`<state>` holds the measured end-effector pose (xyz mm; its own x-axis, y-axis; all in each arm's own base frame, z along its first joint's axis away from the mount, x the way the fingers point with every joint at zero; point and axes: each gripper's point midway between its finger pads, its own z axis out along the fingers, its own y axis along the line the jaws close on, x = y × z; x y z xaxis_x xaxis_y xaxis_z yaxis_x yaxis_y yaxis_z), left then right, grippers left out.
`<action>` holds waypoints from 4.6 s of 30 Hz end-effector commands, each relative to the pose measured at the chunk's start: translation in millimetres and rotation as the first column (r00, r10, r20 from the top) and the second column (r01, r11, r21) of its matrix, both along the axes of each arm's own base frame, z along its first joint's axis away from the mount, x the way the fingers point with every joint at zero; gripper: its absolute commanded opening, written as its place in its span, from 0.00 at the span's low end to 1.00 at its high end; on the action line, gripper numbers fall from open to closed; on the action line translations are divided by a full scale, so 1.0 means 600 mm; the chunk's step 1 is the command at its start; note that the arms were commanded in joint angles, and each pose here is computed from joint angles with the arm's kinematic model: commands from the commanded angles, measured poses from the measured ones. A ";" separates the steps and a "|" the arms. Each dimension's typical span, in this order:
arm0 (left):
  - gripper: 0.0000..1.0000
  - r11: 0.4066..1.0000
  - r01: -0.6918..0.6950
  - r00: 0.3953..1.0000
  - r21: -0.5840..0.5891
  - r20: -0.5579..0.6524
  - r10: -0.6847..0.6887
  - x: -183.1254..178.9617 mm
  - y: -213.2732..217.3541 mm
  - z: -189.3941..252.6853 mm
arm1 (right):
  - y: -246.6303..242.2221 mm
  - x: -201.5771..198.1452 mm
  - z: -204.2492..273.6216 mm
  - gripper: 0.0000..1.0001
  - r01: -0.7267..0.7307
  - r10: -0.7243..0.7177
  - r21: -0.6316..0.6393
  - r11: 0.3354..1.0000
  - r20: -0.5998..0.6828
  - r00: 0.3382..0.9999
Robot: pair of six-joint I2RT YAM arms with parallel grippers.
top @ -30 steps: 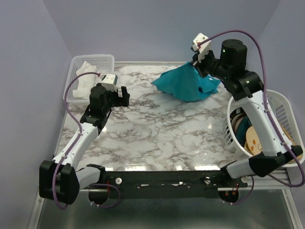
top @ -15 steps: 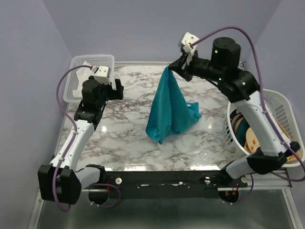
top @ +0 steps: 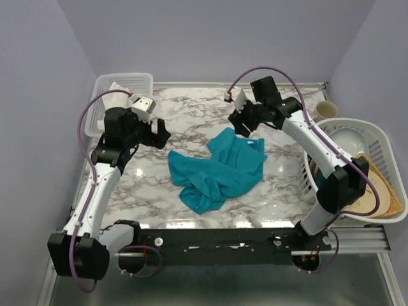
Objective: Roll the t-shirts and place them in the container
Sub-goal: Place the T-shirt at the center of the board, then flatten out the T-shirt at the center of the board.
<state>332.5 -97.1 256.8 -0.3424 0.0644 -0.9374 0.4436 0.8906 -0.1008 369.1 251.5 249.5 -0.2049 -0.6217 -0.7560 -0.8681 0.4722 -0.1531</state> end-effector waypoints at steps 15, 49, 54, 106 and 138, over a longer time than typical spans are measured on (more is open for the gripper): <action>0.99 0.956 0.211 0.893 0.203 -0.437 -0.105 -0.052 0.016 -0.181 | -0.254 0.007 -0.316 0.63 0.238 -0.491 -0.548 0.802 -0.378 0.784; 0.99 0.972 0.151 0.901 0.182 -0.430 -0.059 0.015 0.005 -0.217 | -0.294 -0.034 -0.241 0.10 0.213 -0.508 -0.570 0.793 -0.428 0.747; 0.99 0.967 0.177 0.889 0.185 -0.452 -0.076 0.042 -0.024 -0.235 | -0.283 -0.060 -0.239 0.16 0.199 -0.493 -0.541 0.817 -0.476 0.728; 0.00 0.936 0.306 0.807 0.171 -0.568 -0.160 0.062 -0.082 -0.217 | -0.265 0.074 -0.119 0.00 0.366 -0.485 -0.385 0.847 -0.278 0.829; 0.04 0.970 0.195 0.968 0.147 -0.189 -0.166 -0.048 -0.004 0.039 | -0.250 -0.042 0.113 0.00 0.596 -0.523 0.337 0.729 -0.287 0.802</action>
